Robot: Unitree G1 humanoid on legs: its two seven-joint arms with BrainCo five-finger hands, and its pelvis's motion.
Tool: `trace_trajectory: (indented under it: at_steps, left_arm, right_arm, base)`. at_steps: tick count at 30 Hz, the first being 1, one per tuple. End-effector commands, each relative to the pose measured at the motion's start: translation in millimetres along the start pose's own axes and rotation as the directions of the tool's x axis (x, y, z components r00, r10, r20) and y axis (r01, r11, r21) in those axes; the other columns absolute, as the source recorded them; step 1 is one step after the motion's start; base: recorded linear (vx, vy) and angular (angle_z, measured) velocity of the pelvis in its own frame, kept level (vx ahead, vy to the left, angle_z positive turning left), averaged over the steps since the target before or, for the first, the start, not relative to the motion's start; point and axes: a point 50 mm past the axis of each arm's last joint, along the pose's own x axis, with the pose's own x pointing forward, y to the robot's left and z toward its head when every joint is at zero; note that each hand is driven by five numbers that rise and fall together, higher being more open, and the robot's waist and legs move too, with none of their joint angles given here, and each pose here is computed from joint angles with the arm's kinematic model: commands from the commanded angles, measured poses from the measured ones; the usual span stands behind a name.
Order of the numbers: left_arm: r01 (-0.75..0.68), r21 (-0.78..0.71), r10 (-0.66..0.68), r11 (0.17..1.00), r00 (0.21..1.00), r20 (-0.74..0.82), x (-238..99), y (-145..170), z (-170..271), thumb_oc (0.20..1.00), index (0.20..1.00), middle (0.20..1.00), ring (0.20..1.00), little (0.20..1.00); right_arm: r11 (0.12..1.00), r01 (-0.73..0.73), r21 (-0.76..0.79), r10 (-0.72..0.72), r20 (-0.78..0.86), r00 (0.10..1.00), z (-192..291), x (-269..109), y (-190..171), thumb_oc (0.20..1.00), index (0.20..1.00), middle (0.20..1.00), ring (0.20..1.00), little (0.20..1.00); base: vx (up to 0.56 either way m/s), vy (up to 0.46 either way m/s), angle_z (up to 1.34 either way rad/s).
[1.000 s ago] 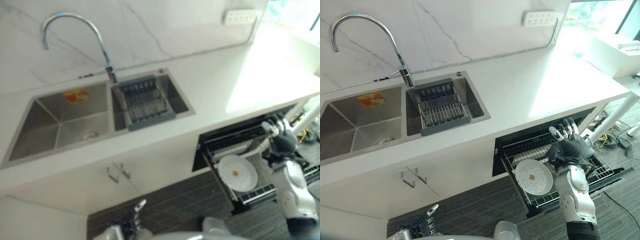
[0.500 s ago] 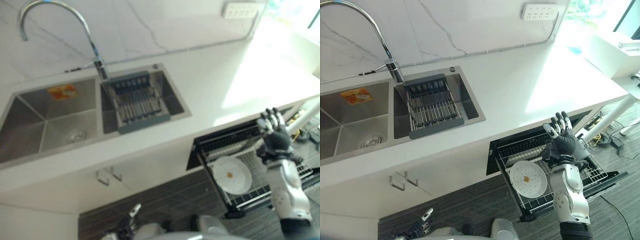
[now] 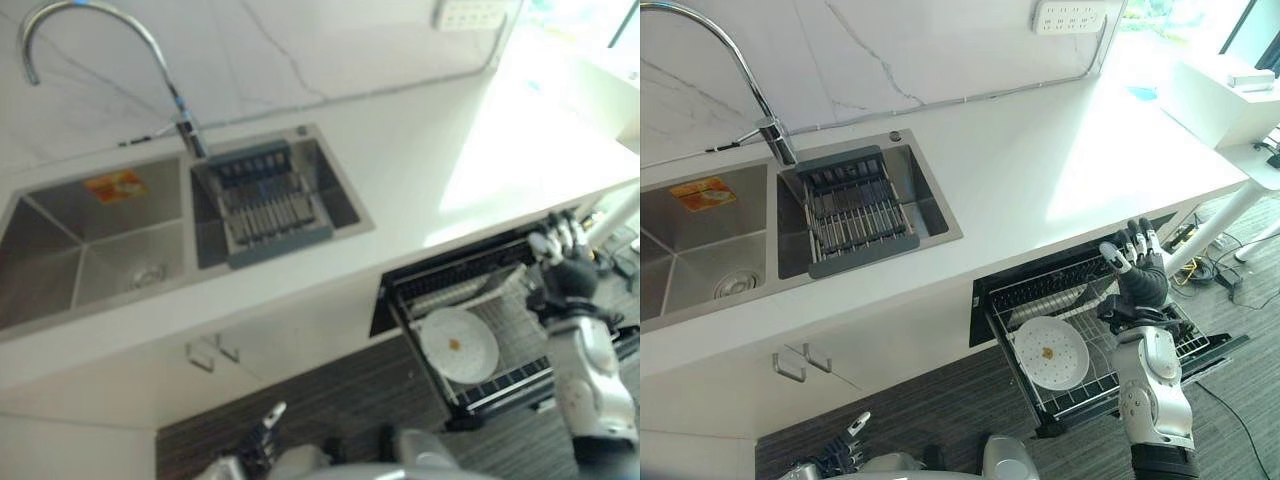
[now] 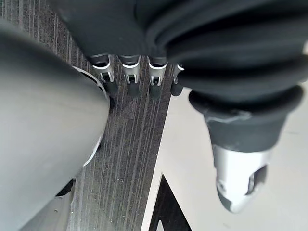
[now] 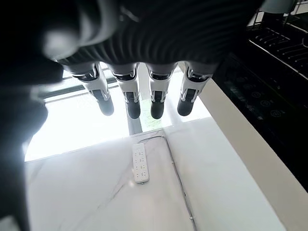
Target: Place the dishes in the dishwasher.
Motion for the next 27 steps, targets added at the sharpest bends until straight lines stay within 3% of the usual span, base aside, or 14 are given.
trace_trajectory:
  at_steps: [1, 5, 13, 21, 27]
  left_arm:
    - [0.045, 0.015, -0.044, 0.999, 0.998, -0.046, 0.0, -6.7, -7.1, 1.0, 1.0, 1.0, 1.0, 1.0]
    - [0.037, 0.076, -0.034, 0.996, 0.998, -0.048, -1.5, -4.3, -5.2, 1.0, 1.0, 1.0, 1.0, 1.0]
    - [0.059, -0.03, -0.057, 0.998, 0.998, 0.039, -2.1, -4.1, 5.8, 1.0, 1.0, 1.0, 1.0, 1.0]
    - [0.101, -0.034, -0.096, 0.994, 0.987, 0.125, -7.4, -20.6, 42.6, 1.0, 1.0, 1.0, 1.0, 1.0]
    - [0.107, -0.066, -0.098, 0.992, 0.986, 0.132, -11.3, -8.8, 40.1, 1.0, 1.0, 1.0, 1.0, 1.0]
  right_arm:
    - [0.999, -0.037, -0.007, 0.038, 0.153, 0.987, 33.2, 6.4, 6.2, 1.0, 1.0, 1.0, 1.0, 1.0]
    - [0.999, -0.048, -0.002, 0.048, 0.16, 0.986, 36.3, 7.4, 7.9, 1.0, 1.0, 1.0, 1.0, 1.0]
    - [0.988, -0.157, 0.007, 0.153, 0.179, 0.972, 39.3, 16.4, 19.0, 1.0, 1.0, 1.0, 1.0, 1.0]
    - [0.95, -0.305, -0.068, 0.312, 0.168, 0.935, 43.3, 14.2, 29.8, 1.0, 1.0, 1.0, 1.0, 1.0]
    - [0.901, -0.431, -0.054, 0.431, 0.0, 0.902, 36.4, 19.7, 19.3, 1.0, 1.0, 1.0, 1.0, 1.0]
  base:
    - [0.11, 0.129, 0.0]
    - [0.01, 0.101, -0.03]
    - [-0.07, -0.002, -0.29]
    - [-0.05, -0.33, -0.36]
    - [-0.01, -0.346, 0.25]
